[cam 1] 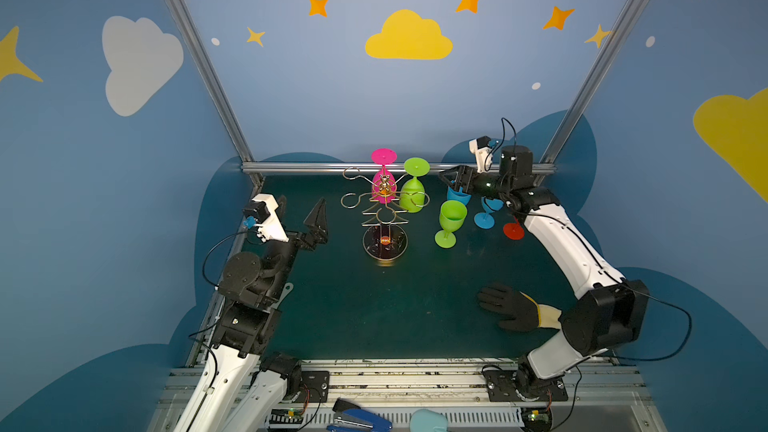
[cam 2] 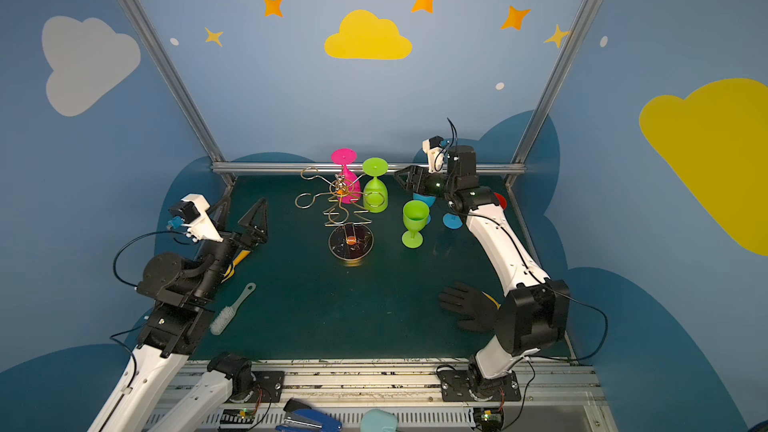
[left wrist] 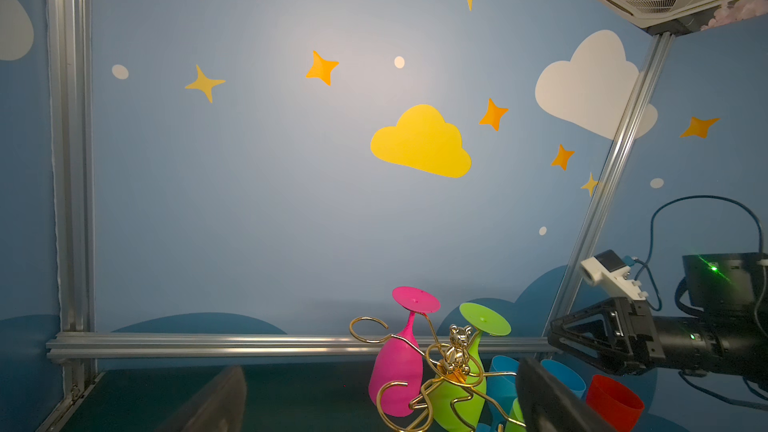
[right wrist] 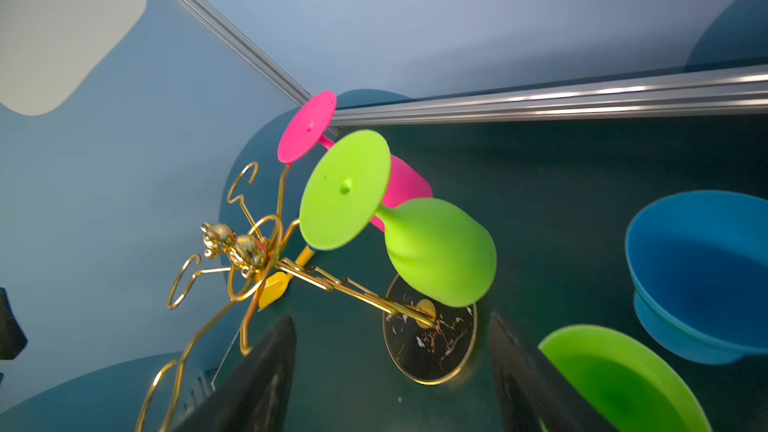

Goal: Take the wine glass off the wine glass rack
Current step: 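Reach the right gripper to the second lime green glass on the rack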

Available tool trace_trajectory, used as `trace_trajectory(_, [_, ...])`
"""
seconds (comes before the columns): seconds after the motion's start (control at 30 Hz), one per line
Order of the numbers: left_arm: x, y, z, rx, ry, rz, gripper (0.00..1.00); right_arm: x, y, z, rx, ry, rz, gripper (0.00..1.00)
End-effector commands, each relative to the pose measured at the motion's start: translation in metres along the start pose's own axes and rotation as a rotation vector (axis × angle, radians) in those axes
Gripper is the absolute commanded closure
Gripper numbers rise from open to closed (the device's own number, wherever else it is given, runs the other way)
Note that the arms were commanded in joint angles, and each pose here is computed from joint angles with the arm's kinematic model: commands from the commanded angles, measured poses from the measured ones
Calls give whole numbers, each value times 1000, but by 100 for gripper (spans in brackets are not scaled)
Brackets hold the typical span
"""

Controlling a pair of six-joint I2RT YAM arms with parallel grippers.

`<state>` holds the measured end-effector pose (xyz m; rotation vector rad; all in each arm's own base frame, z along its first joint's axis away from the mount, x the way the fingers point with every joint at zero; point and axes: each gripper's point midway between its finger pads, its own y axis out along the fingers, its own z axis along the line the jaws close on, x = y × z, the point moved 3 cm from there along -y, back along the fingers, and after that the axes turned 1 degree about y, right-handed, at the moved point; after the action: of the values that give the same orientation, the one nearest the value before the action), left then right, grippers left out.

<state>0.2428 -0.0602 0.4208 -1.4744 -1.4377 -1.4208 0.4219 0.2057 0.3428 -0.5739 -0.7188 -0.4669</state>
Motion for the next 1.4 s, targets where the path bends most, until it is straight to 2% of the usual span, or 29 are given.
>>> trace_trajectory(0.0, [0, -1, 3, 18, 8, -4, 1, 16, 14, 16, 94, 11, -24, 28])
trace_trajectory(0.37, [1, -3, 3, 21, 10, -7, 1, 14, 66, 18, 124, 30, 50, 31])
trace_trajectory(0.7, [3, -3, 3, 18, 10, -13, 1, 14, 71, 12, 105, 47, 45, 63])
trace_trajectory(1.1, [5, -5, 2, 16, 8, -17, 1, 22, 64, 13, 127, 81, 14, 88])
trace_trajectory(1.37, [6, -5, 2, 12, 8, -21, 1, 30, 59, 28, 214, 98, 2, 100])
